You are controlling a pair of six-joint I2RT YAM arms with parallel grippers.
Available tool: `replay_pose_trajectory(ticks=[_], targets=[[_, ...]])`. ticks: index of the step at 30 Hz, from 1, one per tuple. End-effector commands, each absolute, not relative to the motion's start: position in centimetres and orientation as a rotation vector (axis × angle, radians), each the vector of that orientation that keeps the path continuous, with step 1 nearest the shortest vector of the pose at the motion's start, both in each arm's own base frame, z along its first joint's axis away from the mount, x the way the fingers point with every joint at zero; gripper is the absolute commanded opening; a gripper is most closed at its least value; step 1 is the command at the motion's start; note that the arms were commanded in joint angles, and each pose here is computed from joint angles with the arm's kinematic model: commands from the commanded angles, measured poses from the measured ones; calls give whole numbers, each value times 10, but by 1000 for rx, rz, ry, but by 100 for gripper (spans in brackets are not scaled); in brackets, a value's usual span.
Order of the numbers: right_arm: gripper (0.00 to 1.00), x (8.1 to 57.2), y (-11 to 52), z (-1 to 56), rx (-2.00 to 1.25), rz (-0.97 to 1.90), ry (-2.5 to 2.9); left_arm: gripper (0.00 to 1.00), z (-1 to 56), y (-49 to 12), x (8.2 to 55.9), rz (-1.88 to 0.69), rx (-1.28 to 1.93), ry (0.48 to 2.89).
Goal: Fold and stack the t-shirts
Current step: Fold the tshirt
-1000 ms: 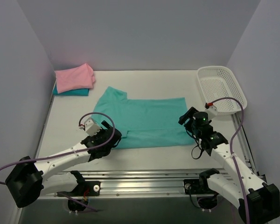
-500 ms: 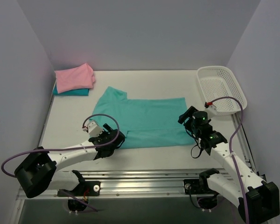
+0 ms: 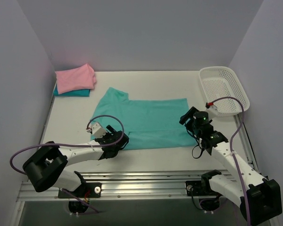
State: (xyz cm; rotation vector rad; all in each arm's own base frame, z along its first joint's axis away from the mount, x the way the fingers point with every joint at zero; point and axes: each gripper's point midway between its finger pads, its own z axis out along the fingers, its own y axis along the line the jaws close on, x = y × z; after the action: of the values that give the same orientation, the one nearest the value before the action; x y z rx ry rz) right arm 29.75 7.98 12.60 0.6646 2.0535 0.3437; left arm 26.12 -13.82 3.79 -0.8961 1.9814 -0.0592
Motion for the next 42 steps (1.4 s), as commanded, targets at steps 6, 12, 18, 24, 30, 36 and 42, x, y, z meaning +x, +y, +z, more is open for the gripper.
replay_pose_trajectory(ticks=[6,12,18,24,30,36,42], targets=[[65,306,79,127,654,319,2032,84,53,-150,281,-118,-921,1909],[64,308,81,124,653,325,2038,84,52,-147,284,-100,-916,1905],[63,308,81,122,653,323,2044,81,51,-149,291,-97,-910,1900],[62,309,82,119,654,320,2049,80,46,-150,299,-99,-913,1903],[61,310,82,117,654,317,2053,80,48,-149,304,-103,-915,1899],[61,311,83,113,653,313,2061,79,55,-147,305,-103,-913,1884],[61,311,84,113,651,316,2062,64,56,-142,309,-86,-923,1873]])
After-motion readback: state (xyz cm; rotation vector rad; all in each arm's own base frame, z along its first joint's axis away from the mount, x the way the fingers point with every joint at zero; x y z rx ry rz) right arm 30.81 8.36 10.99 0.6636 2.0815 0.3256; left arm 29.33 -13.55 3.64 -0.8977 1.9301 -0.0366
